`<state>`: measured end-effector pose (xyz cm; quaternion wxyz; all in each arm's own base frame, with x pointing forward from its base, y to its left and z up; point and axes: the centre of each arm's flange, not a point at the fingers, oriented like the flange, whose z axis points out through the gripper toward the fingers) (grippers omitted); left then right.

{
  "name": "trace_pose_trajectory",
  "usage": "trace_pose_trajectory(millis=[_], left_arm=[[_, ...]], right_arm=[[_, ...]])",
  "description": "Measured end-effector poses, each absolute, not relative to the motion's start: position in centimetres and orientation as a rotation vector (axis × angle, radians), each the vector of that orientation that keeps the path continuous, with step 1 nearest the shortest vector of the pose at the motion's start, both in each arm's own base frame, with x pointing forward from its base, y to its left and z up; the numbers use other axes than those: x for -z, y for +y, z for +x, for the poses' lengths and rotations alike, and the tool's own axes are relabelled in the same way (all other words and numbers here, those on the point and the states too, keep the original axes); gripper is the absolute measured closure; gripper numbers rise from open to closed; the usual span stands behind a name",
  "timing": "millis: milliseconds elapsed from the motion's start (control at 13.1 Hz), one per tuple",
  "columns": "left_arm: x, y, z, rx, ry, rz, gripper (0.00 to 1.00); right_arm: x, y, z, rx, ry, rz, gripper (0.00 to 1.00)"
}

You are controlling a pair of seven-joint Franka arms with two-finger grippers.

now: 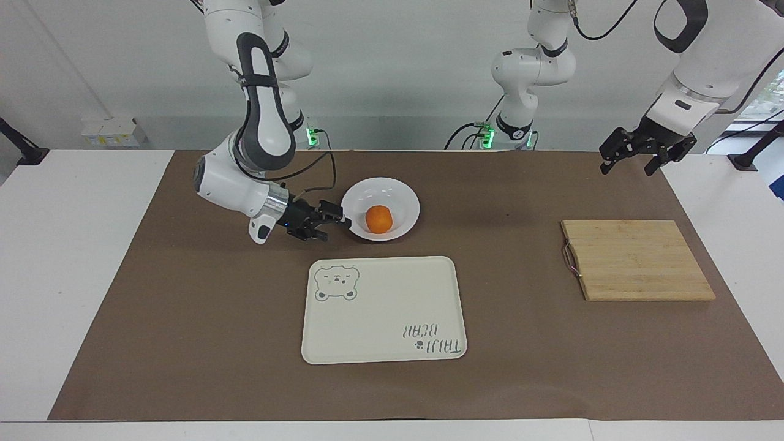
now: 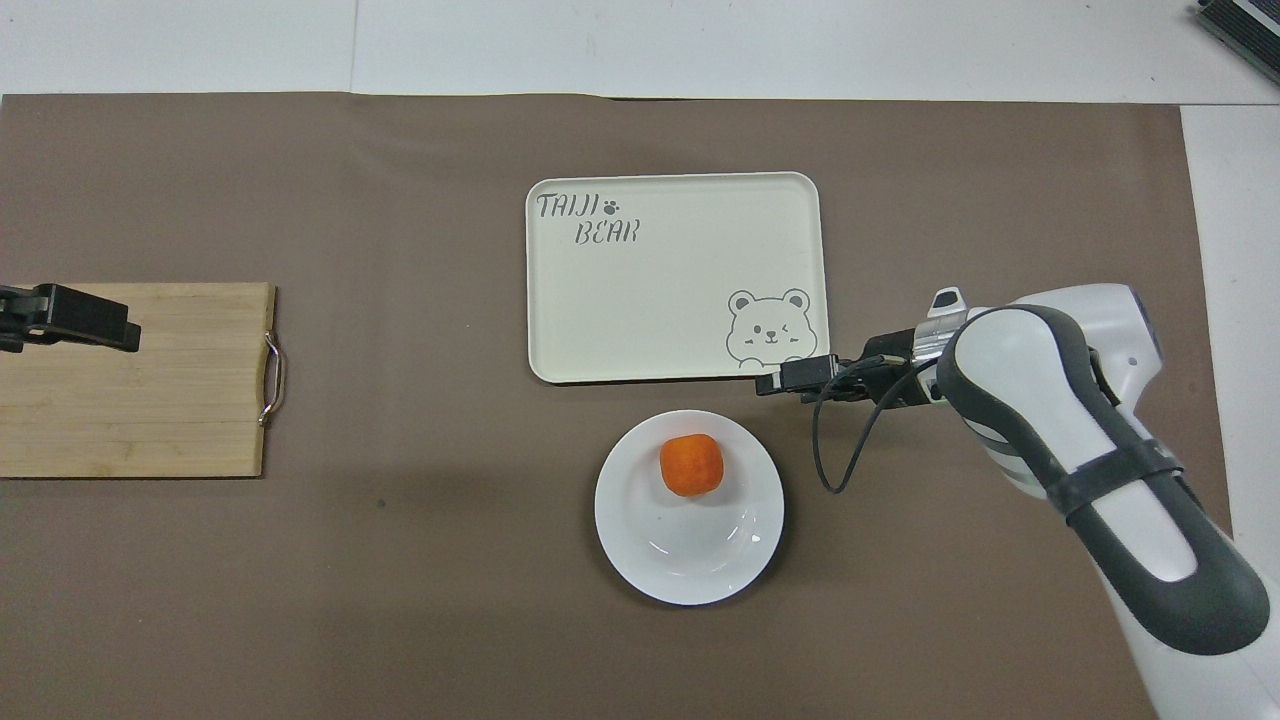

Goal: Place orange and plate with both arms
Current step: 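Grip the white plate's rim with the right gripper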

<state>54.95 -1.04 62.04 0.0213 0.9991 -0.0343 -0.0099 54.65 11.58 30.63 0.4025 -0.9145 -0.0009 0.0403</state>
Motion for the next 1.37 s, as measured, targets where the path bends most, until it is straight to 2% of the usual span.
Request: trace_pose_trajectory(millis=[152, 1370], left_arm=[[-62.0, -1.0, 54.9, 0.031, -0.106, 3.097, 0.0], [-62.0, -1.0, 54.9, 0.031, -0.106, 3.097, 0.0]], right_arm=[[-28.9, 11.7, 53.8, -0.13, 0.0, -2.299, 0.0], [-25.5, 13.6, 46.4, -0.157, 0.026, -2.215, 0.01]])
